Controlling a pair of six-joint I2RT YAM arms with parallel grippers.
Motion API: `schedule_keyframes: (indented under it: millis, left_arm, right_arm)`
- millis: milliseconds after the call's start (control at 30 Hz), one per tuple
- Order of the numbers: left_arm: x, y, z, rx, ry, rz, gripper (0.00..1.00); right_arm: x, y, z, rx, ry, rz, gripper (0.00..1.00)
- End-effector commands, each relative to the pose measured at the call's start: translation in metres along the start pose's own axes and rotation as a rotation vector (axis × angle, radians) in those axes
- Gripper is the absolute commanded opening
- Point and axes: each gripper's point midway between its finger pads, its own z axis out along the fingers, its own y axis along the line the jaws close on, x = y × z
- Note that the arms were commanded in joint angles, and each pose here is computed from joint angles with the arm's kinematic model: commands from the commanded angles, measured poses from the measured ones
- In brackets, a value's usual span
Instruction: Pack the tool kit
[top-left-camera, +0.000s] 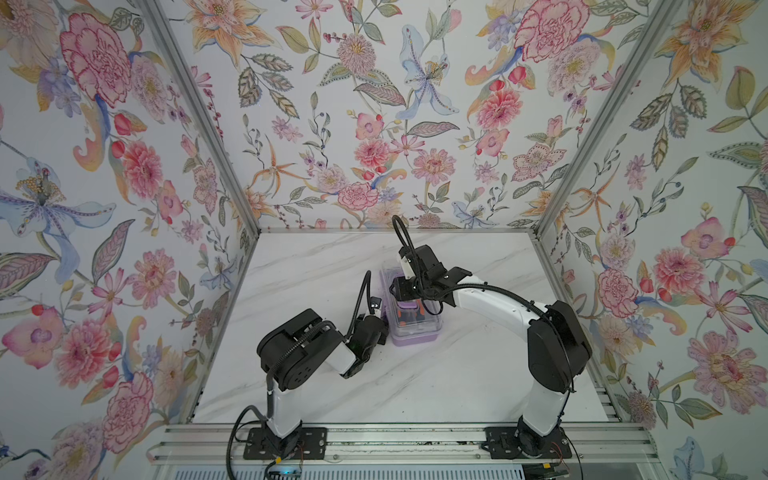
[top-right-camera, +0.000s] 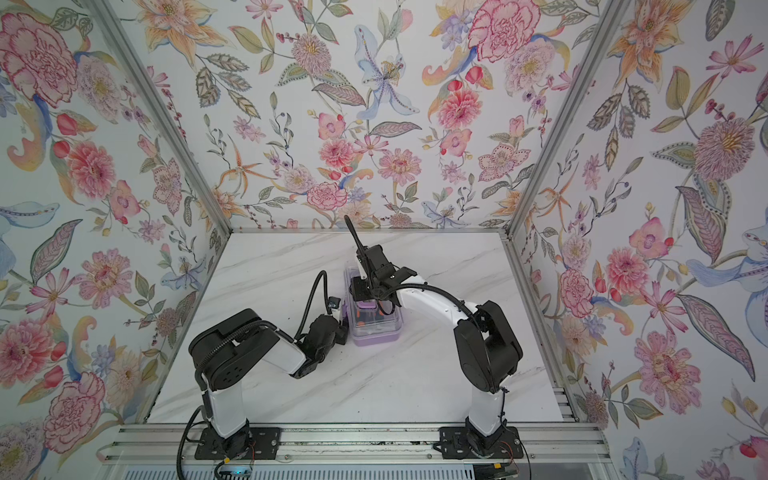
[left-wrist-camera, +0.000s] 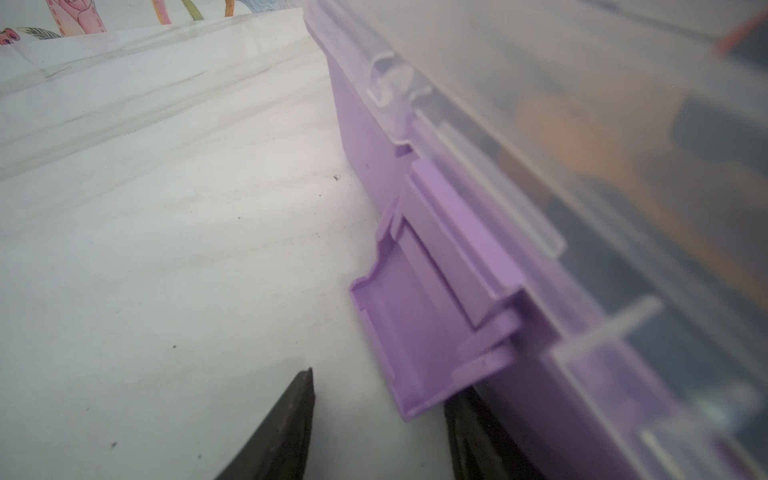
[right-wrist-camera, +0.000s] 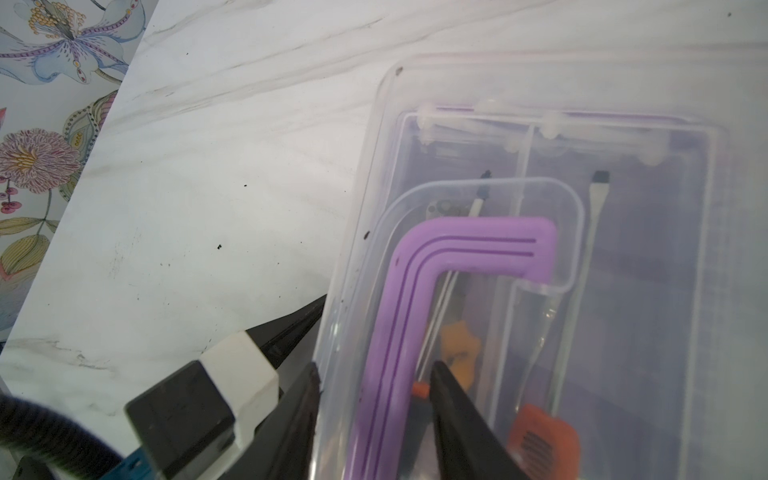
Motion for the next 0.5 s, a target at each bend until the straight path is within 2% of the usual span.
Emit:
schedule_keyframes:
  millis: [0,467]
  left_arm:
    - [-0.008,0.011,0.0,-0.035,-0.018,0.007,0.54]
    - [-0.028,0.034,-0.016,-0.075,-0.06,-0.024,0.53]
  right_arm:
    - [0.03,-0.019,0.012,0.053,0.108,0.032,0.45]
    - [0.029,-0.014,0.01,0.046,0.103,0.027,0.45]
